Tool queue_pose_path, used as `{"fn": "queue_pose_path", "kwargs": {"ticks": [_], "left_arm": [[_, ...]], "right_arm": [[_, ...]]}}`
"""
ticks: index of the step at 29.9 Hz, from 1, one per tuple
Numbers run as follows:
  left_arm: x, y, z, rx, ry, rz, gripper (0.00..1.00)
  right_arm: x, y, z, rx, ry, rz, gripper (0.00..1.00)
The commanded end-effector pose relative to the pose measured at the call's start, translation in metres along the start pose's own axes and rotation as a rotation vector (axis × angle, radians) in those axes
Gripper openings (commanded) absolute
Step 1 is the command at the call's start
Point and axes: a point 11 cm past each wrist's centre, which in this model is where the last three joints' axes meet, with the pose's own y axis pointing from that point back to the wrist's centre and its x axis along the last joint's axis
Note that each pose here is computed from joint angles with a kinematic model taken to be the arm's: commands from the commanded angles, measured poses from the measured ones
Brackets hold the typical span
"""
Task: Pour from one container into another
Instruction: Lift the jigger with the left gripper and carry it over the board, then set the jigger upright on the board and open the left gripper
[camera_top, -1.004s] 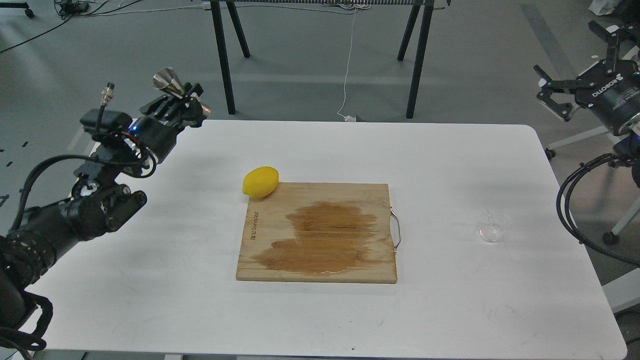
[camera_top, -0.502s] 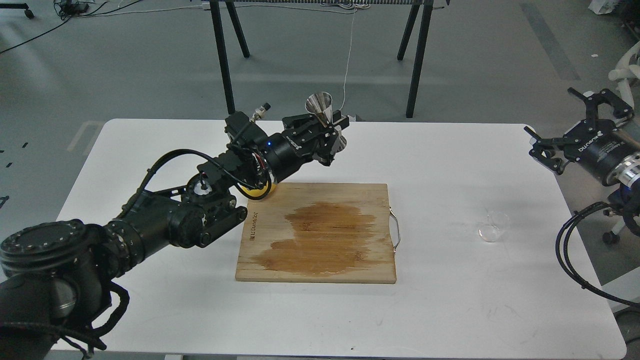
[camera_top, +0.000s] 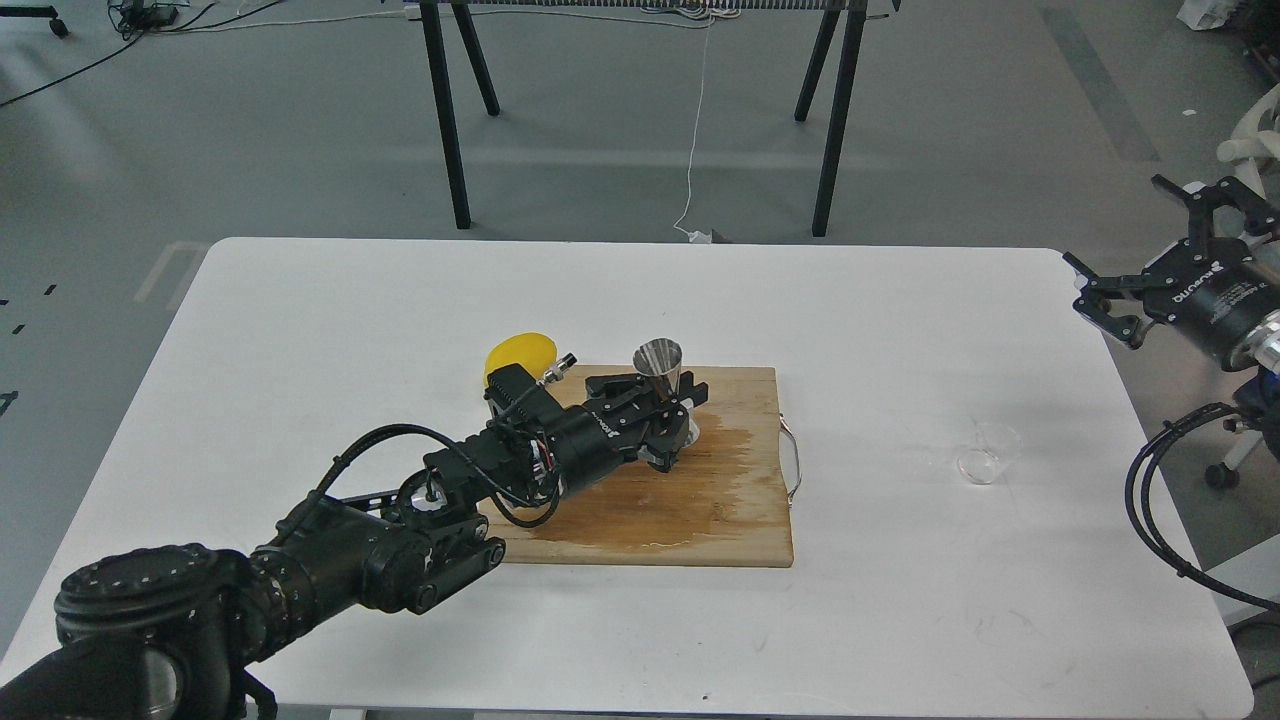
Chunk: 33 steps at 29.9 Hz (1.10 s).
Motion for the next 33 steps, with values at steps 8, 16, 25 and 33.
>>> {"fn": "queue_pose_path", "kwargs": {"ticks": [8, 16, 25, 33], "left_arm": [[-0.016, 0.015, -0.021, 0.056, -0.045, -0.069, 0.01], [-0.031, 0.022, -0.018, 0.061, -0.027, -0.092, 0.05], [-0.031, 0.022, -0.018, 0.06, -0.026, -0.091, 0.23], [-0.031, 0.021, -0.015, 0.05, -0.024, -0.09, 0.39]], "right_arm": [[-0.001, 0.001, -0.005, 0.01, 0.003, -0.003, 0.99], [-0.001, 0.002, -0.008, 0.014, 0.006, -0.002, 0.99], [-0.003, 0.002, -0.008, 0.017, 0.004, -0.006, 0.99], [-0.003, 0.003, -0.011, 0.021, 0.008, -0.007, 0.99]]}}
